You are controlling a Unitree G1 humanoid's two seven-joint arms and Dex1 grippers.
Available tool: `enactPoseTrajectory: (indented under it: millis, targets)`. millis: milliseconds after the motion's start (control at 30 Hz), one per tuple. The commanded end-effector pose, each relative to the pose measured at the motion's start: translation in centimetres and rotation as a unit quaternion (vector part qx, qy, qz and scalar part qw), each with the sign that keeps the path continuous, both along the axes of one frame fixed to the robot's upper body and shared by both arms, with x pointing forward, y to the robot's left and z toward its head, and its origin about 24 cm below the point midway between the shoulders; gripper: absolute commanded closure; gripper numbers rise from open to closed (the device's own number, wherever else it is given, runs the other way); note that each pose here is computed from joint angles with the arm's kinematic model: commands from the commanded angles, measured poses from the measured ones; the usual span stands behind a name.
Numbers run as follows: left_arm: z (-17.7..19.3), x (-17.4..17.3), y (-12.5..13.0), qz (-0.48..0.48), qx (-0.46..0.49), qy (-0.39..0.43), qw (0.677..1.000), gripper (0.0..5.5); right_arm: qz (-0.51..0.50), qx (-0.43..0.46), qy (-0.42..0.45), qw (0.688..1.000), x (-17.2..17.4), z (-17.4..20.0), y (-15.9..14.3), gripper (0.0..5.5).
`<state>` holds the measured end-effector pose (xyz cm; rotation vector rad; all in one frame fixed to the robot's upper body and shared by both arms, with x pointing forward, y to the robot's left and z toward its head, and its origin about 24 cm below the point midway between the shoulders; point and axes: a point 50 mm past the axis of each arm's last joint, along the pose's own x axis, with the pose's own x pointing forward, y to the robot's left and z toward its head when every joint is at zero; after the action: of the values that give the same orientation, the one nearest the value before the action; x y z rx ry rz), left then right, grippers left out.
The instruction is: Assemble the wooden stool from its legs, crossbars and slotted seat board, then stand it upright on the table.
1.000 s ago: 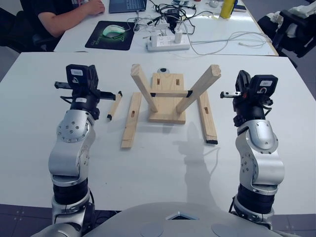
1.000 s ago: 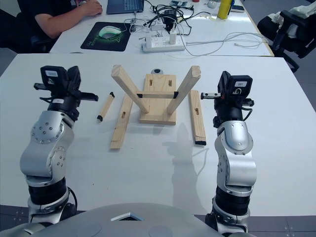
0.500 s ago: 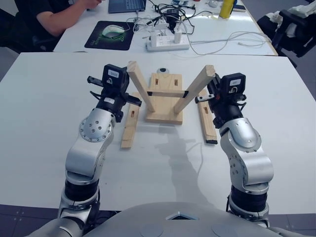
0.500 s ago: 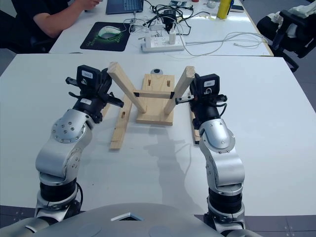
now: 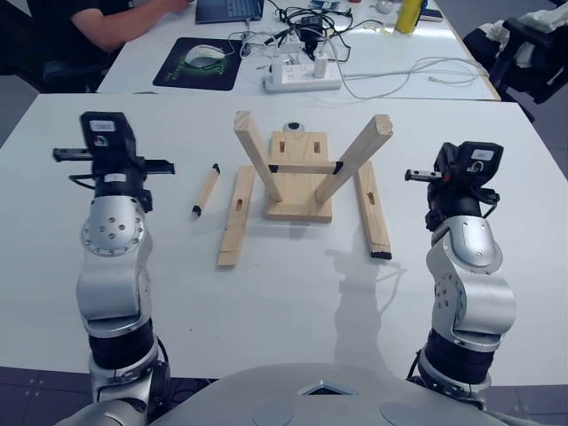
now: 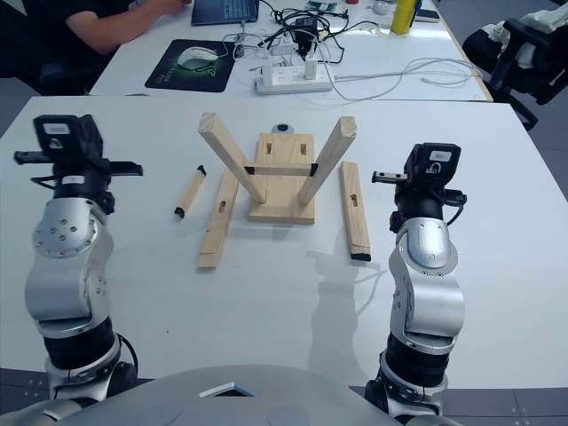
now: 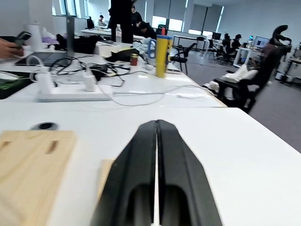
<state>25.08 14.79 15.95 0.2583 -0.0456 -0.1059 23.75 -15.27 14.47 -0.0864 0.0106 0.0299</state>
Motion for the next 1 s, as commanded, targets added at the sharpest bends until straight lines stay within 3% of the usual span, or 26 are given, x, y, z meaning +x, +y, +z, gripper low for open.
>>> enactPoseTrajectory:
  millis: [33, 200, 333, 433, 500, 600, 700, 767, 900, 1000]
  targets:
    - [-1.8, -1.1, -7.1, -0.222, 0.065, 0.073, 0.97, 5.48, 0.189, -0.035, 0.056, 0.98, -1.1, -1.5, 5.3, 5.5]
    - [-2.6, -0.3, -4.1, -0.132, 0.077, 0.105, 0.983, 5.48, 0.088, -0.036, 0.081, 0.992, -0.5, -2.2, 2.1, 5.5]
    - [-2.6, 0.3, 0.7, 0.012, 0.097, 0.093, 0.991, 5.48, -0.021, -0.039, 0.059, 0.997, 0.0, -1.6, -1.2, 5.5]
    - [-1.3, 0.2, 4.3, 0.113, 0.089, 0.05, 0.988, 5.48, -0.083, -0.032, 0.016, 0.996, 0.0, -0.2, -3.2, 5.5]
    - [0.4, 0.0, 5.2, 0.148, 0.071, -0.008, 0.986, 5.48, -0.101, -0.027, -0.023, 0.994, 0.0, 1.0, -3.7, 5.5]
    - [2.9, 0.1, 1.0, 0.027, 0.037, -0.087, 0.995, 5.48, -0.036, -0.014, -0.068, 0.997, 0.2, 2.4, -1.6, 5.5]
    - [0.8, -0.6, -6.3, -0.199, 0.027, -0.005, 0.98, 5.48, 0.129, -0.005, -0.041, 0.991, -0.1, 1.8, 3.5, 5.5]
    - [-0.8, -1.6, -8.9, -0.278, 0.046, 0.05, 0.958, 5.48, 0.205, -0.011, 0.007, 0.979, -0.9, 0.5, 5.8, 5.5]
    - [-1.0, -0.9, -7.5, -0.231, 0.051, 0.063, 0.97, 5.48, 0.154, -0.006, 0.038, 0.987, -0.5, -0.4, 4.2, 5.5]
    - [0.8, 0.7, -3.3, -0.092, 0.049, -0.001, 0.995, 5.48, 0.042, -0.009, 0.005, 0.999, 0.1, 0.3, 0.8, 5.5]
